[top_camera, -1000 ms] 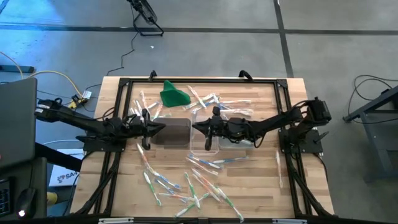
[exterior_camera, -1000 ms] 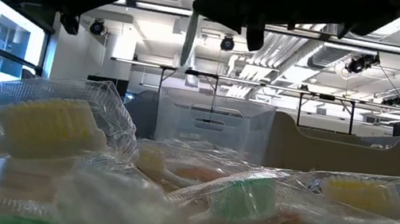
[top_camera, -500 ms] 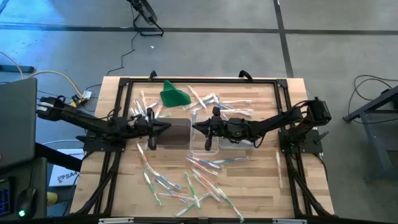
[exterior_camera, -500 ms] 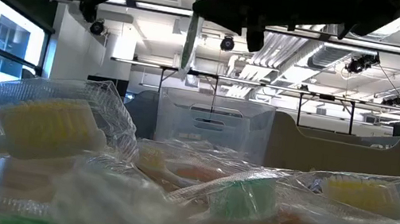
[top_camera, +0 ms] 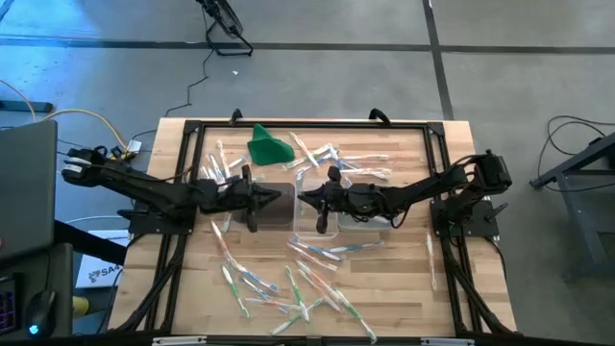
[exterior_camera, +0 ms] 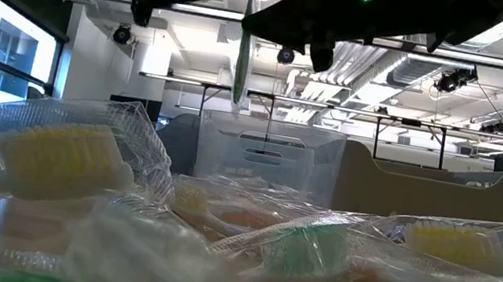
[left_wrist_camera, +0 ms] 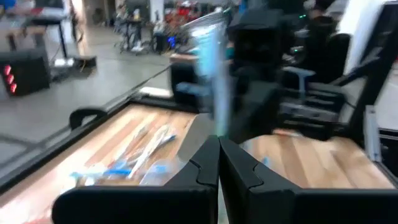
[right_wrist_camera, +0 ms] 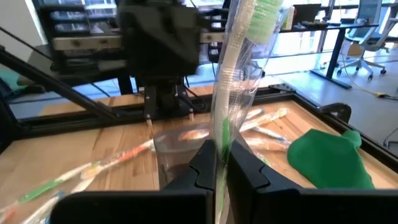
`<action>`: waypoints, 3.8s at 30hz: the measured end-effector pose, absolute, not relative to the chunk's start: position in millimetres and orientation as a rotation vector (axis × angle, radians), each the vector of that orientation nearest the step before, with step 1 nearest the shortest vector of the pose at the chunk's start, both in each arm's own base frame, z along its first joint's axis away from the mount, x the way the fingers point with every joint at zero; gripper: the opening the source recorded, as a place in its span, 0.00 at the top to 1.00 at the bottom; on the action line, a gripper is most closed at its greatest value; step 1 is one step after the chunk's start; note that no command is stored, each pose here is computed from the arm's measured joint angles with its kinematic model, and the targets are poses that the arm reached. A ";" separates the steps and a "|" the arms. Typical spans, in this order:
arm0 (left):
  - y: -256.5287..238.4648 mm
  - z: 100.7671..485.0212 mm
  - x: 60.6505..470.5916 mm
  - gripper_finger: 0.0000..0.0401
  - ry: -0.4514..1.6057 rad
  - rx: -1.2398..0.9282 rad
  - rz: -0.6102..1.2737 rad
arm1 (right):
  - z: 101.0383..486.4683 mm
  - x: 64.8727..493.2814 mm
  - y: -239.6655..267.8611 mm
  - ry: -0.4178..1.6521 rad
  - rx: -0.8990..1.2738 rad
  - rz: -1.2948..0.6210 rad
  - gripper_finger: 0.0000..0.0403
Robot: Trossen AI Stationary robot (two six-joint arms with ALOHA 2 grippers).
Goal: Pick & Place Toothbrushes
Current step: Put the green toothbrush into the black bin
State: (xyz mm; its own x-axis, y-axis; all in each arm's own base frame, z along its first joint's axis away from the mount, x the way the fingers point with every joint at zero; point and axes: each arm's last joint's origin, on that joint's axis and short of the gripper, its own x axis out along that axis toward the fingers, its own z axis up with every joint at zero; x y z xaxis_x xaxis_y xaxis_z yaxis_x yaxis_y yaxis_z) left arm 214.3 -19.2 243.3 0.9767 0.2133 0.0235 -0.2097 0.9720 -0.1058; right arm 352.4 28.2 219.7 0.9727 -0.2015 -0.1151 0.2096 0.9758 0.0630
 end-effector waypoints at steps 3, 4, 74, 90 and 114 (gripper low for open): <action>-5.4 243.5 215.9 1.00 -0.036 -0.157 0.200 | 219.5 352.4 28.2 0.110 0.075 -0.208 0.98; -1.9 244.0 216.2 1.00 -0.040 -0.165 0.169 | 219.5 352.4 28.2 0.110 0.074 -0.208 0.98; 26.3 238.7 293.0 0.69 -0.031 -0.184 -0.049 | 213.5 351.2 24.8 0.165 0.060 -0.254 0.98; 26.5 233.4 294.8 0.69 0.054 -0.196 -0.042 | 212.6 351.0 24.2 0.172 0.055 -0.277 0.98; 26.1 233.2 294.7 0.97 0.058 -0.191 -0.063 | 212.9 351.2 24.4 0.167 0.065 -0.268 0.99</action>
State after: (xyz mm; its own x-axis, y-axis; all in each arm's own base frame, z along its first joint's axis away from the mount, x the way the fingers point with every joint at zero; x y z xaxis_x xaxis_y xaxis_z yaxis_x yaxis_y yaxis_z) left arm 294.7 26.1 233.2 0.9963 -0.0682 -0.0516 0.0571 0.9799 -0.1912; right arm 351.2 24.4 212.9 0.9504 -0.2584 -0.1732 0.2692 0.9622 0.0417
